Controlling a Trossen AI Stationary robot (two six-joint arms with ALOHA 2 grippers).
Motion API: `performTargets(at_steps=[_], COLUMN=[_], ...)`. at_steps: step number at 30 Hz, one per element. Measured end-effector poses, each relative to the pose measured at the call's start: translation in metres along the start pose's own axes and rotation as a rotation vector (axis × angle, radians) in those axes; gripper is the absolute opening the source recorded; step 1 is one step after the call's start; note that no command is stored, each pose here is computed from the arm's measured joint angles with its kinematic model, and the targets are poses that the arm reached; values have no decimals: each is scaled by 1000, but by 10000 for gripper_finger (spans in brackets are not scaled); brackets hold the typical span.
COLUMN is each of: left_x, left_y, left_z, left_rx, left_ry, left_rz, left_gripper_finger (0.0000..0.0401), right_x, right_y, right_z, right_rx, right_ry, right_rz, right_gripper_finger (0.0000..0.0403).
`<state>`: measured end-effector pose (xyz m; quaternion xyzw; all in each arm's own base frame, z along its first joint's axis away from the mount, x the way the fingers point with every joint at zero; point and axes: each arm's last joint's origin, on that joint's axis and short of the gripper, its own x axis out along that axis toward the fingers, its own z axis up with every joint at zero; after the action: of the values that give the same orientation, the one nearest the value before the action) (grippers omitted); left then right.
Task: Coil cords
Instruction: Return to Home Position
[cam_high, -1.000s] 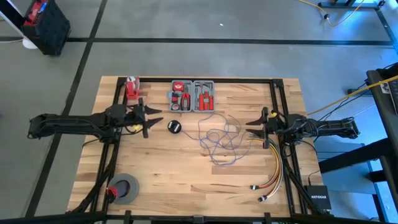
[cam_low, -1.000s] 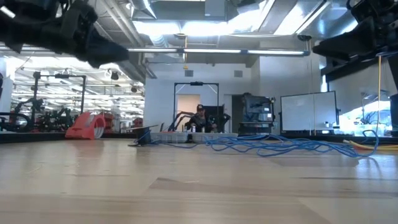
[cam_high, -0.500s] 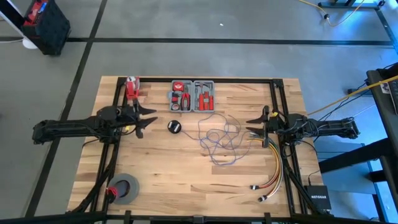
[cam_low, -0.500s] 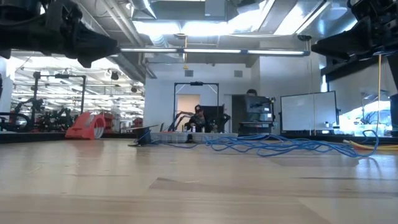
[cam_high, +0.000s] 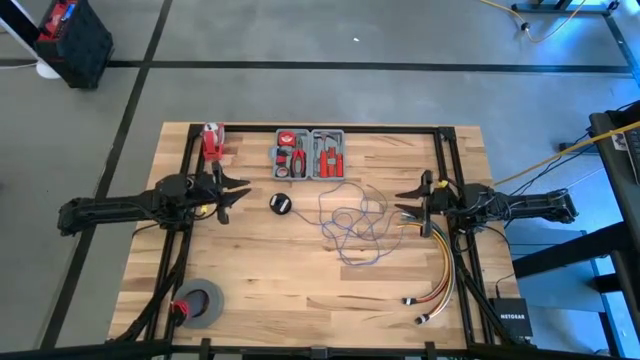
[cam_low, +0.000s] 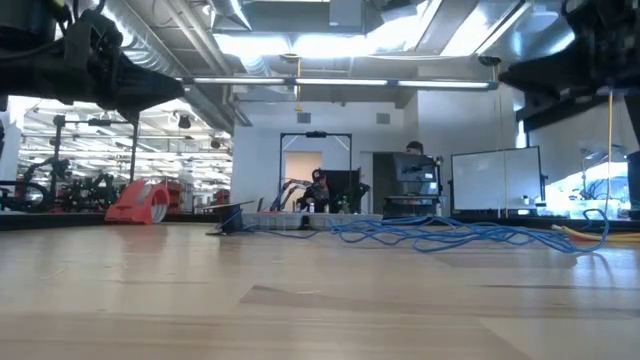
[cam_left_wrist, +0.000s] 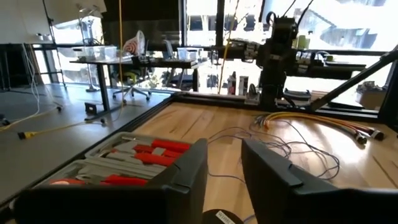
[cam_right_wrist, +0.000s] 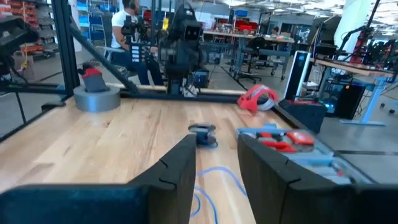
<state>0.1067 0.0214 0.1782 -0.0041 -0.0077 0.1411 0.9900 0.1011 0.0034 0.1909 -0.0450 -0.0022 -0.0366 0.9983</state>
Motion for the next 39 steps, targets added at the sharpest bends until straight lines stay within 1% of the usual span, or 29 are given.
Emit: performTargets(at_steps=[2,4,8,11,12,15,17,18,21,23,28,39], left_x=[-3,-6,-12,-12,-12,-12,-12,-12,-12,-11,-11,-11], left_y=[0,1,2,2,2,0,-1,0,2,2,2,2], left_z=[-2,-5,-5,-7,-9,-10,-10,-10,-9,-9,-10,-10], left_rx=[-3,-4,6,-6,-8,-15,-15,-14,4,21,34,34], left_ry=[-9,-20,-52,-32,-17,-7,-4,-5,-15,-13,-9,-9], left_rz=[1,1,5,9,-2,-73,-92,-84,-16,3,3,3], left_gripper_finger=[80,64,33,9,5,5,5,4,1,4,13,15], right_x=[1,1,-2,-5,-5,-5,-5,-5,-4,-4,-4,-4], right_y=[1,2,0,0,0,1,1,1,0,0,0,0], right_z=[-12,-20,-21,-18,-18,-19,-19,-19,-19,-19,-20,-20], right_rx=[0,1,14,22,22,21,21,20,11,7,6,4], right_ry=[-1,-7,-19,-57,-57,-50,-50,-49,-47,-39,-39,-41], right_rz=[0,-16,-45,-29,-23,-18,-18,-18,-23,-39,-46,-52], right_gripper_finger=[119,106,57,13,7,17,21,22,23,23,23,24])
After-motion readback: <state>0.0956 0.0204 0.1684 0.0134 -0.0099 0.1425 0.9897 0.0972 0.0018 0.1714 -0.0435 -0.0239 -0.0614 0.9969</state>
